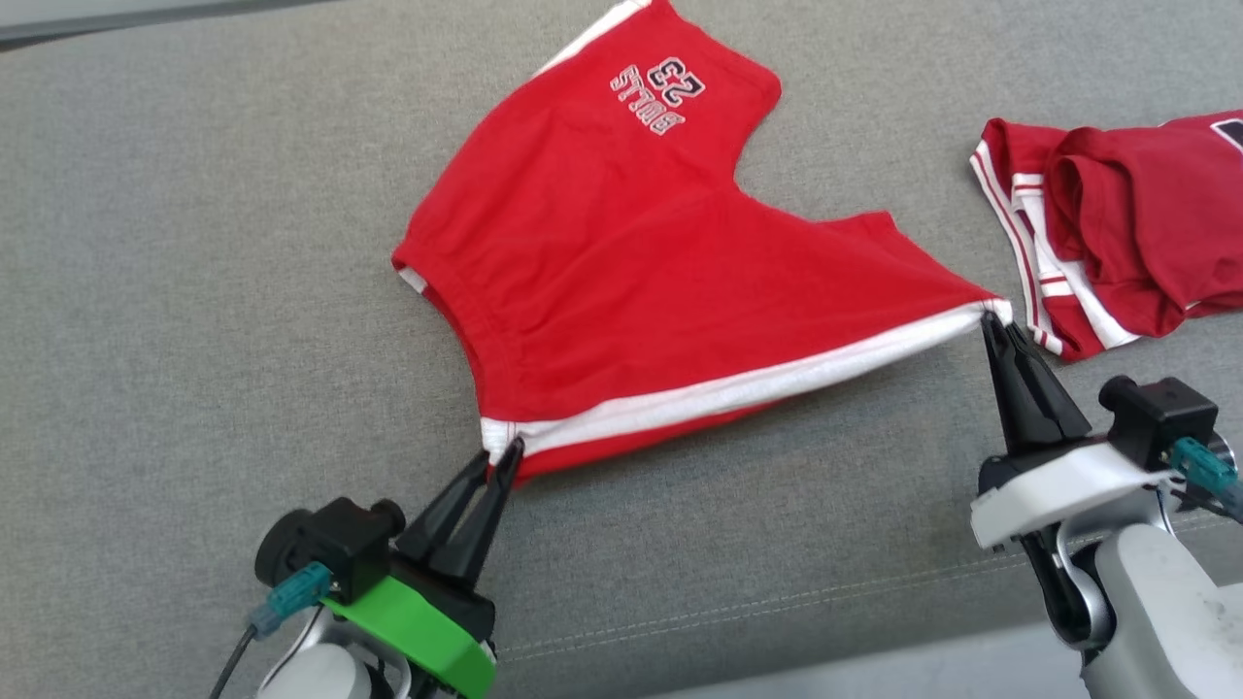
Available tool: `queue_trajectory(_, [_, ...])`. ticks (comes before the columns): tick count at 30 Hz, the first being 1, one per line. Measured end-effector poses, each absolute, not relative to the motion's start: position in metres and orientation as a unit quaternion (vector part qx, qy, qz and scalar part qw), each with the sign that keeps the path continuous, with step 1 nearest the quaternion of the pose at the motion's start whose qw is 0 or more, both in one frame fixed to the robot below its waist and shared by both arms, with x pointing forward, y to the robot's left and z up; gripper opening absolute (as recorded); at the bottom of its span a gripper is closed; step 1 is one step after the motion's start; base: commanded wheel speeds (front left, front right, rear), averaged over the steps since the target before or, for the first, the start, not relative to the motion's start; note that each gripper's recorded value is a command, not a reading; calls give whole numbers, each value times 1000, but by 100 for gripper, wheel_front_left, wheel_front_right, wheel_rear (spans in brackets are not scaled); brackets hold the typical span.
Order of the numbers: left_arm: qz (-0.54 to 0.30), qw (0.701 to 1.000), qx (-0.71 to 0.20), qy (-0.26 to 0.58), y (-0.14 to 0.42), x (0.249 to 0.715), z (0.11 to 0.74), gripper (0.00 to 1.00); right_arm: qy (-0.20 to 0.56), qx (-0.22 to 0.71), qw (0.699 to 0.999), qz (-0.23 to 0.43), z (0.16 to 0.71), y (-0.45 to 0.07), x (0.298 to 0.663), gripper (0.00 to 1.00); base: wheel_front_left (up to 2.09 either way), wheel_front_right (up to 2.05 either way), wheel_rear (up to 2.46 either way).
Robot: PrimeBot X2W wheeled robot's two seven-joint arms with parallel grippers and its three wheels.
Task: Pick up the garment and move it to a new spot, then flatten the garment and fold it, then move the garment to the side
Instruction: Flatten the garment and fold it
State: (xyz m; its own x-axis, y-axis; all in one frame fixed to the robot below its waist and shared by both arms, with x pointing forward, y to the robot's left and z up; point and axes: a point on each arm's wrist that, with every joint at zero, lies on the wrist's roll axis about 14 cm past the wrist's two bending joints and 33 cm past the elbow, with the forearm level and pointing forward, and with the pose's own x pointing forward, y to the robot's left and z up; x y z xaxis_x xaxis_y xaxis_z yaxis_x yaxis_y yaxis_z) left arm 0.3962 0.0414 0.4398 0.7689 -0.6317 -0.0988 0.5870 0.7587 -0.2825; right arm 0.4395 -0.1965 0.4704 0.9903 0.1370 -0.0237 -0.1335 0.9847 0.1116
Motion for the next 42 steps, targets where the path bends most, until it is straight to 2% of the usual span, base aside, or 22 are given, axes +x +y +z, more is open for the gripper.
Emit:
queue_trajectory(5, [-342,921,-150,110,28,370,452,0,20,50,997,59,473,-210,414,0,0,0,0])
queue_trajectory(10, [-327,910,-220,128,26,368,469,0,16,52,996,65,488,-209,424,0,0,0,0])
queue_trajectory(19, [-295,868,-368,159,9,416,486,0,64,12,992,108,510,-177,516,0,0,0,0])
queue_trajectory(25, [-205,846,-469,152,29,472,483,0,89,-37,988,124,513,-154,588,0,0,0,0])
queue_trajectory(32, [-154,844,-491,149,53,496,470,0,103,-67,984,129,496,-141,636,0,0,0,0])
queue_trajectory(42, [-83,855,-488,155,85,507,439,0,79,-83,977,182,470,-87,675,0,0,0,0])
